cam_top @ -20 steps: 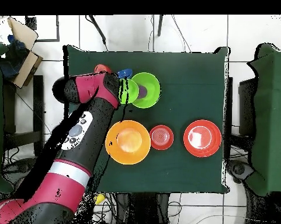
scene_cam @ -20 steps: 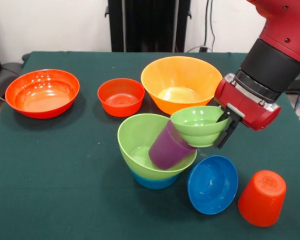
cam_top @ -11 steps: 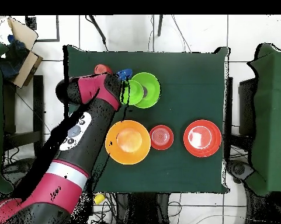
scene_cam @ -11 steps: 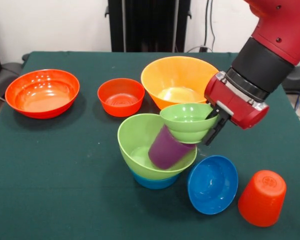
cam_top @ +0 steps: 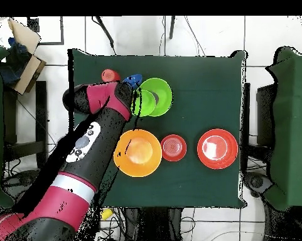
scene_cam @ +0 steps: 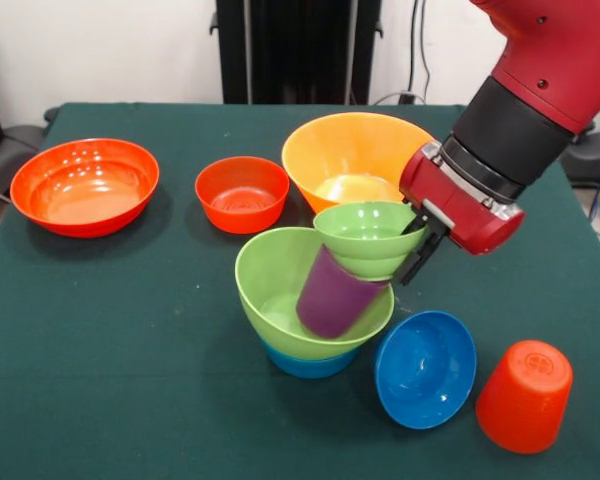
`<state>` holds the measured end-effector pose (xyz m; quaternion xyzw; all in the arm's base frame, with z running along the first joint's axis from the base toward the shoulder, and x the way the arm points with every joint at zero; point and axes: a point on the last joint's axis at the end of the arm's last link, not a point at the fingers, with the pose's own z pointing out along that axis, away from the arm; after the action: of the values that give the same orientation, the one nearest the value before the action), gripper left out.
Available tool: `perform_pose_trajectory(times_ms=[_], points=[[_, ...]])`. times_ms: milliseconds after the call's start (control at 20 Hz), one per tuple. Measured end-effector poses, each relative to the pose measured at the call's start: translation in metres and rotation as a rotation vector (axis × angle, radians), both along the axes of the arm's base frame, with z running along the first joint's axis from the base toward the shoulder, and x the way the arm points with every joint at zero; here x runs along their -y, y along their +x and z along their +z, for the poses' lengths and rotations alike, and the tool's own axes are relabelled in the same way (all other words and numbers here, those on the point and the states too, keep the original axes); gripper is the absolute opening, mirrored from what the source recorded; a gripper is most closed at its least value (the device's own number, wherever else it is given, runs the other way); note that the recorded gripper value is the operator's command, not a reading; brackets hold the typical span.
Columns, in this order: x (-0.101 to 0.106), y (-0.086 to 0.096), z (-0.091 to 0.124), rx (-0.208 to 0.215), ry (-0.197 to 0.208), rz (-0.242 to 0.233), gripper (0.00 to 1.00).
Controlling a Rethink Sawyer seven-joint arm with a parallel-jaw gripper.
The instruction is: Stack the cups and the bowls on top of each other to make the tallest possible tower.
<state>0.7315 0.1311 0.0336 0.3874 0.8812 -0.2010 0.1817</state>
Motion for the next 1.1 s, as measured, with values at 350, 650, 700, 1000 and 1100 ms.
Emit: perform_pose_trajectory(times_ms=[350, 650, 700, 1000, 1100], points=[[-0.002, -0.006, -0.001, -0.034, 0.019, -0.044, 0.0], [0.003, -0.009, -0.002, -0.043, -0.007, -0.045, 0.0], [0.005, -0.01, -0.003, -0.044, -0.015, -0.044, 0.0], [0.025, -0.012, -0.005, -0.051, -0.109, -0.032, 0.0], [0.029, -0.012, -0.005, -0.052, -0.127, -0.028, 0.0]])
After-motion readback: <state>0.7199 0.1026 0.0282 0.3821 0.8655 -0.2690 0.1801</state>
